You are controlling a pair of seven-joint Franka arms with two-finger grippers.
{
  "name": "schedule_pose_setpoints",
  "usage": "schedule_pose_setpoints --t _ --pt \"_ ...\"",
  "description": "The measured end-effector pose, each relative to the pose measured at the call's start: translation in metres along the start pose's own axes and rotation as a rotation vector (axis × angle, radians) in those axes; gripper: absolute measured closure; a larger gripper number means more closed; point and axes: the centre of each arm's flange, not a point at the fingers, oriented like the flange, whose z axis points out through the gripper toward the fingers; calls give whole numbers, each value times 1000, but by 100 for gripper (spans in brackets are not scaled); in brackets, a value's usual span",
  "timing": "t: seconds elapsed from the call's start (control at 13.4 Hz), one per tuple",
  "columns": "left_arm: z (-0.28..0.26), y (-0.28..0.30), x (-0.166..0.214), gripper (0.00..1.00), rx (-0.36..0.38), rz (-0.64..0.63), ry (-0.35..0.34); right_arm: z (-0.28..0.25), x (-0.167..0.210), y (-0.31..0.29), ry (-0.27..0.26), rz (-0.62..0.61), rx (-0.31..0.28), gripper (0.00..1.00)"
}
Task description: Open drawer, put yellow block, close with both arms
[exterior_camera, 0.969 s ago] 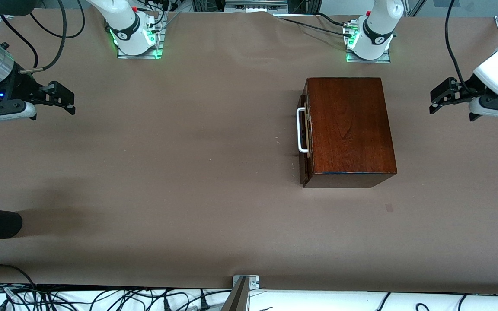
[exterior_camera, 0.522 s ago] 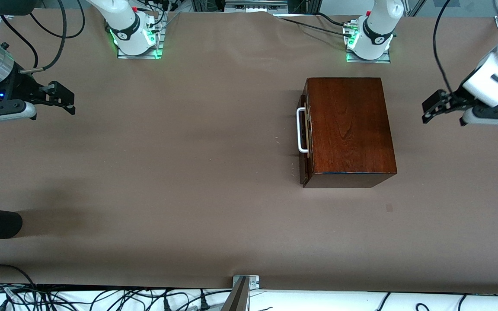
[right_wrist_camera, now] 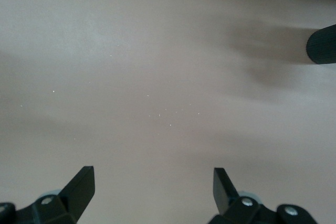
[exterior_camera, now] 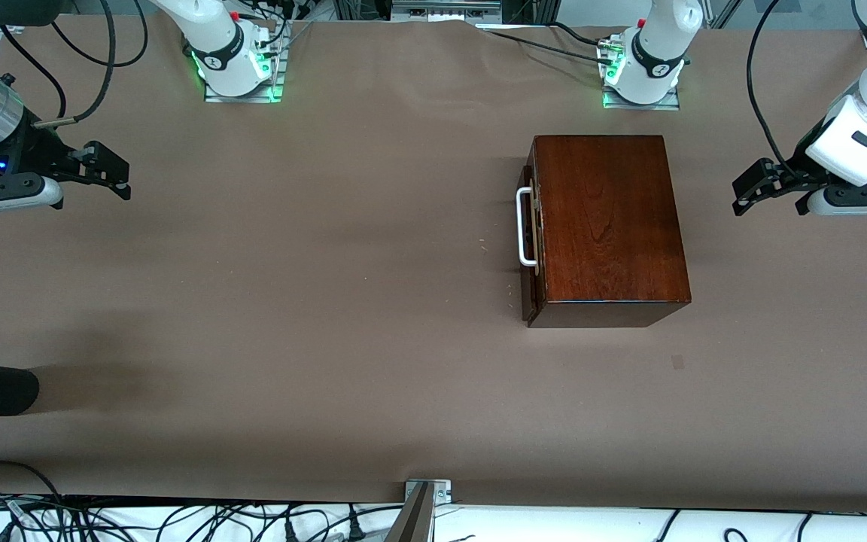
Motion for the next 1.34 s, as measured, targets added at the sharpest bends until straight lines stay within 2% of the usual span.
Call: schedule_pose_setpoints --t 1.34 --pt "-9 10 11 0 2 13 -3 0 0 0 0 0 0 0"
